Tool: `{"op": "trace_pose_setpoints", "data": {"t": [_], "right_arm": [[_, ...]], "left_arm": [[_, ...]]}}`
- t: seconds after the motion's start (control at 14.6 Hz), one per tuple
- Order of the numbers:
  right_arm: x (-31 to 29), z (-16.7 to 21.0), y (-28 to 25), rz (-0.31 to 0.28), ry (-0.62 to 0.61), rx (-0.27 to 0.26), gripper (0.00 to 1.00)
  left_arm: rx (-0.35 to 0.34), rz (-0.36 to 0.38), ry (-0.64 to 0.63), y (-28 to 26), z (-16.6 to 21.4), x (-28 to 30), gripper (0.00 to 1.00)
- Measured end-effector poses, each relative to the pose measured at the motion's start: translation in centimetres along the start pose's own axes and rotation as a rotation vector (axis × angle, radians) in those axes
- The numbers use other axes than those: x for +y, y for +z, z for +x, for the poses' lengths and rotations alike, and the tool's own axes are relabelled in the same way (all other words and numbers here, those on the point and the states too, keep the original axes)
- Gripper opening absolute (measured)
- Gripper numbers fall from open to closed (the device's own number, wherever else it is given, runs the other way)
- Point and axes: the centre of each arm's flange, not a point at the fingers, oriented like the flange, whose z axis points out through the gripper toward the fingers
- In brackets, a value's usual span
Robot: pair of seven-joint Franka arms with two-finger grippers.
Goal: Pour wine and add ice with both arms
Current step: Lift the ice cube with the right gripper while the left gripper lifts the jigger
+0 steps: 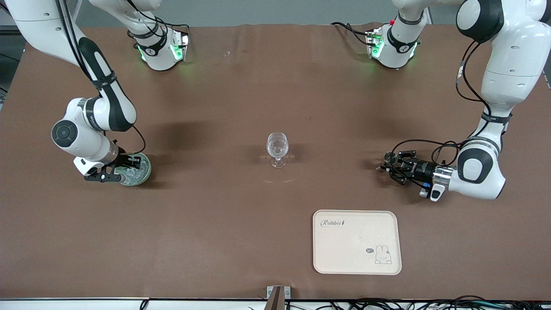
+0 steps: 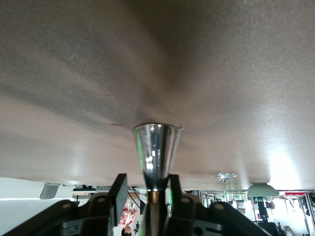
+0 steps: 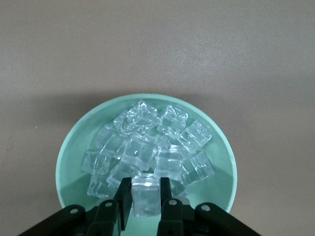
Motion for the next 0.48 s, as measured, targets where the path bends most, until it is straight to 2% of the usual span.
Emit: {"op": "trace_pose_setpoints", "data": {"t": [0.07,0.48], "right_arm": [[-0.02,0.03,-0.04,0.000,0.000,0.001,0.24],[0.26,0.56,-0.66,-0.001,0.005,-0.010,0.25]], "left_arm": [[0.000,0.000,0.000,0.02,-0.02,0.02,0.41],[-0.002,0.001,0.003,0.10,-0.10,0.11,0.29]]}}
